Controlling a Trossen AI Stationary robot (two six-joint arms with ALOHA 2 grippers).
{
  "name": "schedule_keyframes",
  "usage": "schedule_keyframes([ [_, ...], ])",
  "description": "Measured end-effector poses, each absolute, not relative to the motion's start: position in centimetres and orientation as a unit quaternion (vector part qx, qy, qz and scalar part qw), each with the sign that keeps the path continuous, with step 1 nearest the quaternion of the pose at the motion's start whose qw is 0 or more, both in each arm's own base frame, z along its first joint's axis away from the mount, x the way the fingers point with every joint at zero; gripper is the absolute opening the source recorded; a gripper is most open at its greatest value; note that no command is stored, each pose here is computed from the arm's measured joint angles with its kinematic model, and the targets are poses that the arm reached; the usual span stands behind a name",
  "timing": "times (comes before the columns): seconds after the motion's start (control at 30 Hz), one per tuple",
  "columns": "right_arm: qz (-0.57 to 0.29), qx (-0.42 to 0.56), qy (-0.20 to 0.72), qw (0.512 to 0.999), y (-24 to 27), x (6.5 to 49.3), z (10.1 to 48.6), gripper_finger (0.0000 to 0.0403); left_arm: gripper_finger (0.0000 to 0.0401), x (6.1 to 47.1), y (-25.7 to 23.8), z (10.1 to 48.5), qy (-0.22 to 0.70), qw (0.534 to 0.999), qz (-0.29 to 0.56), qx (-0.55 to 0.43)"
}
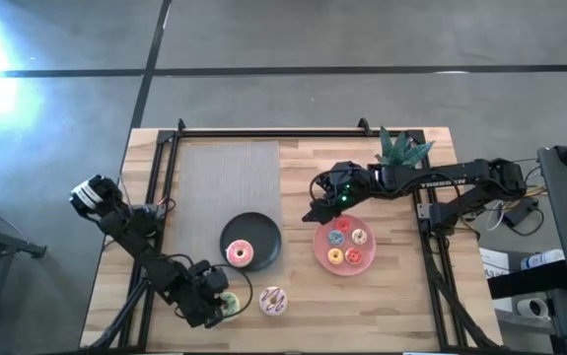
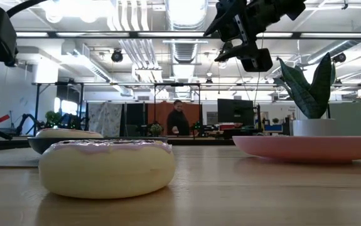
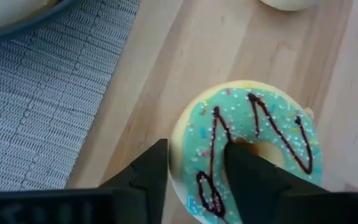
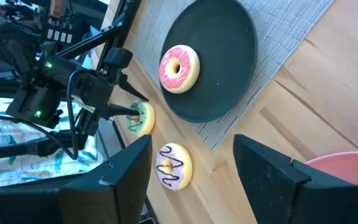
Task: Pick & Place donuts
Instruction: Put the large green donut onto the black plate
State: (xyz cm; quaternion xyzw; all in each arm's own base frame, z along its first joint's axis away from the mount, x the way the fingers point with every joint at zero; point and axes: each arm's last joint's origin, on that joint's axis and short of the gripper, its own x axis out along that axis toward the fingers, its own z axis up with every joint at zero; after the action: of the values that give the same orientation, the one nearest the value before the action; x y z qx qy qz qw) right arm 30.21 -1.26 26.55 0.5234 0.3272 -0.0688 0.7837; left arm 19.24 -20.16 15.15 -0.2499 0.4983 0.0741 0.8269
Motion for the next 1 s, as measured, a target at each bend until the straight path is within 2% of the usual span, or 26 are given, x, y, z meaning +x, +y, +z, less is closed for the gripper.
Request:
schedule_keyframes([
  [0.13,-0.055,0.527,0.335,0.779,-0.9,30.2,26.6,0.0214,0.007,19.2,-20.2,15.3,0.501,0.825,0.07,-0.253],
  [0.27,-0.034,0.549,0.36,0.753,0.6,30.3,26.2,0.0214,0.0011,19.4,-20.2,16.9,0.483,0.832,0.063,-0.267],
  [0.43,-0.006,0.562,0.372,0.739,3.2,31.8,24.8,0.0214,0.0004,19.5,-19.1,20.0,0.42,0.866,0.091,-0.258],
  [0.57,0.051,0.595,0.313,0.739,4.8,34.7,23.6,0.0214,0.0002,19.5,-17.2,22.2,0.363,0.887,0.123,-0.258],
  [0.7,0.089,0.626,0.264,0.729,5.4,37.4,22.2,0.0214,0.0001,19.7,-15.6,23.6,0.333,0.897,0.139,-0.257],
  [1.0,0.107,0.604,0.263,0.745,6.4,41.3,21.3,0.0215,0.0001,20.5,-12.5,25.0,0.305,0.905,0.175,-0.24],
])
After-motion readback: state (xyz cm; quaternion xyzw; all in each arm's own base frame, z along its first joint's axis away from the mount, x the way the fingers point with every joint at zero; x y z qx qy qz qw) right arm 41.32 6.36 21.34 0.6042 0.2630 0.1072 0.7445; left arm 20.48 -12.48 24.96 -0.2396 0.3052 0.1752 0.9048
